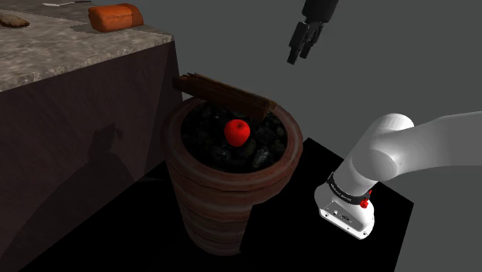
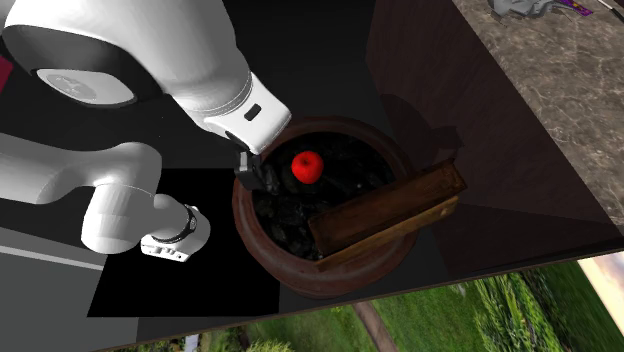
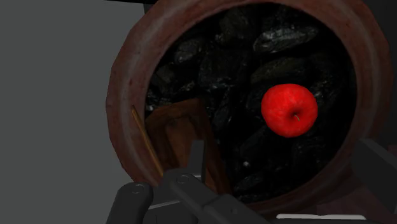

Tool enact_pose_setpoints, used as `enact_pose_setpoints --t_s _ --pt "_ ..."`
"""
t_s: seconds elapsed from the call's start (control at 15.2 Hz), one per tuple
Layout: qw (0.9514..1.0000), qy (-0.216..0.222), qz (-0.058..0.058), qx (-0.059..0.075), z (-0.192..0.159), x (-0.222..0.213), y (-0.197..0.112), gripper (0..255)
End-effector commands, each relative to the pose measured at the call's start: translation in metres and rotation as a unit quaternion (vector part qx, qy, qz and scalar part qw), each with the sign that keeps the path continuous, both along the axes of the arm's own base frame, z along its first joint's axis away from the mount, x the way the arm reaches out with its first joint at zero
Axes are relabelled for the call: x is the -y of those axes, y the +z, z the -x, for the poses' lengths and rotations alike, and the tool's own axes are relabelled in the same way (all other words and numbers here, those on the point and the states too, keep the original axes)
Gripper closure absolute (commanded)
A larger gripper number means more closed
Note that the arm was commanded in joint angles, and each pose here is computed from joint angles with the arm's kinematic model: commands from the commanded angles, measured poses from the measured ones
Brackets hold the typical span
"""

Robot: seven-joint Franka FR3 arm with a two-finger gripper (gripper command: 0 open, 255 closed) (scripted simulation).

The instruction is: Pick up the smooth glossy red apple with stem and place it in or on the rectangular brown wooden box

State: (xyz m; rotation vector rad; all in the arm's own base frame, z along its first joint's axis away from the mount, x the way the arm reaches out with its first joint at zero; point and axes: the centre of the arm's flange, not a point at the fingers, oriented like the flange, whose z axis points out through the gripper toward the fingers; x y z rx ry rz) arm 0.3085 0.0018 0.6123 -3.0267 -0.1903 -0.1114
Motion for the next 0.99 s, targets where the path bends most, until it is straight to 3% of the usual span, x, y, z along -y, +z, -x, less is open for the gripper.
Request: enact_pose_setpoints --t_s 0.0,0.92 --pt "1.0 0.0 0.0 0.0 0.0 0.0 0.0 0" --pt "0.9977 -0.068 0.002 0.001 -0.054 -0.107 -0.141 0"
